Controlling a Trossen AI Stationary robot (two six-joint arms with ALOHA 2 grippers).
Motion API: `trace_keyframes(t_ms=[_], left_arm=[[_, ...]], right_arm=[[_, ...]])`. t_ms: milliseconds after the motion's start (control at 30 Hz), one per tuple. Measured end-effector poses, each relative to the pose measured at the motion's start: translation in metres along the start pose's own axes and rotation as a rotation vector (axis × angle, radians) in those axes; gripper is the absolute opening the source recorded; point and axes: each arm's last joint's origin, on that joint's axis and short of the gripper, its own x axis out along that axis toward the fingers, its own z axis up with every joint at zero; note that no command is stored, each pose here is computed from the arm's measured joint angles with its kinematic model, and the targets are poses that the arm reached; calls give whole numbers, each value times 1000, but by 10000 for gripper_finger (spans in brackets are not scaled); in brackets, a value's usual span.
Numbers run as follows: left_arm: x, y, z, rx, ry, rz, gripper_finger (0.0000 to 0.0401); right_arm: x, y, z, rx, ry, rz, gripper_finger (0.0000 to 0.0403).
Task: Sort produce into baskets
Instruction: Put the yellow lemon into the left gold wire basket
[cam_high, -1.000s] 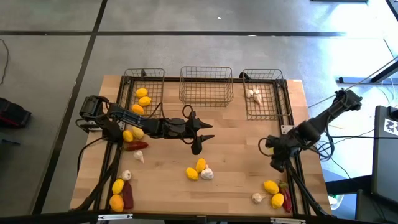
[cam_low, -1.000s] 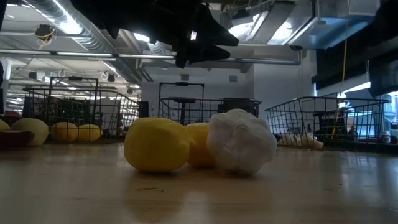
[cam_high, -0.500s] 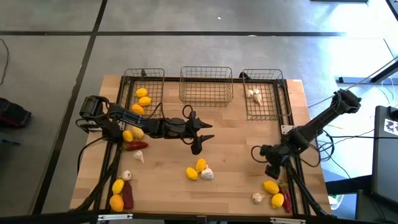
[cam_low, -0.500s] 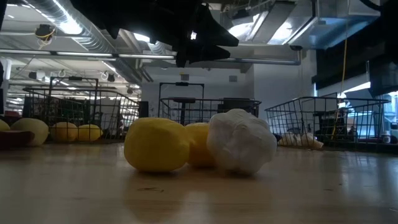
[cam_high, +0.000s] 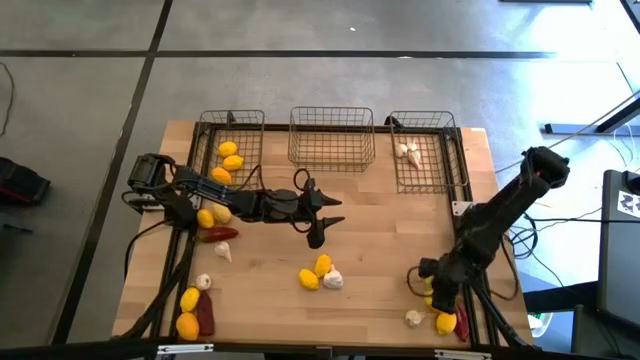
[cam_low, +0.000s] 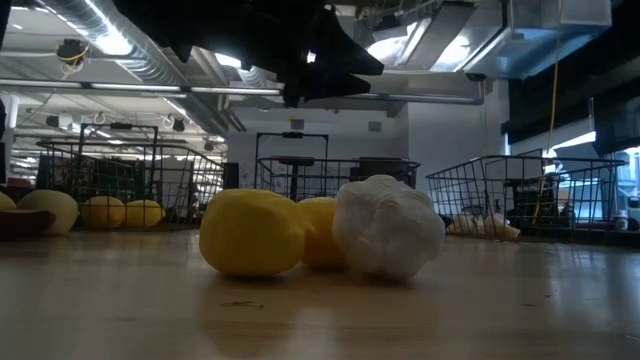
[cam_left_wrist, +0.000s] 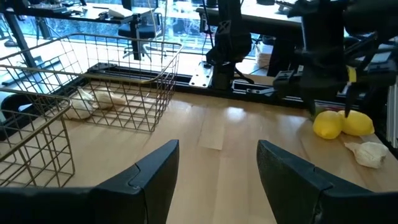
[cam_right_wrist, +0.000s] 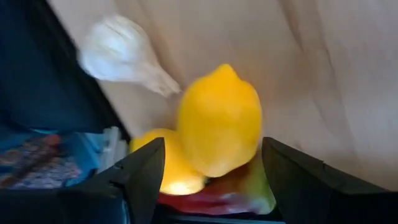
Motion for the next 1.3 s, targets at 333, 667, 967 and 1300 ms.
trace_keyframes(t_ms=[333,667,967,1300], left_arm=[[0,0,0,11,0,0,212],[0,0,0,11,0,0,212],[0,0,0,20,0,0,212],[0,0,1,19,-6,-1,212]], right_arm=[[22,2,-8,-49,-82,-110,264],[25,-2,-7,-145,-92,-166,186],[10,0,-4,-228,-245,-205,147],[-49,0,16,-371,-492,-441,152]])
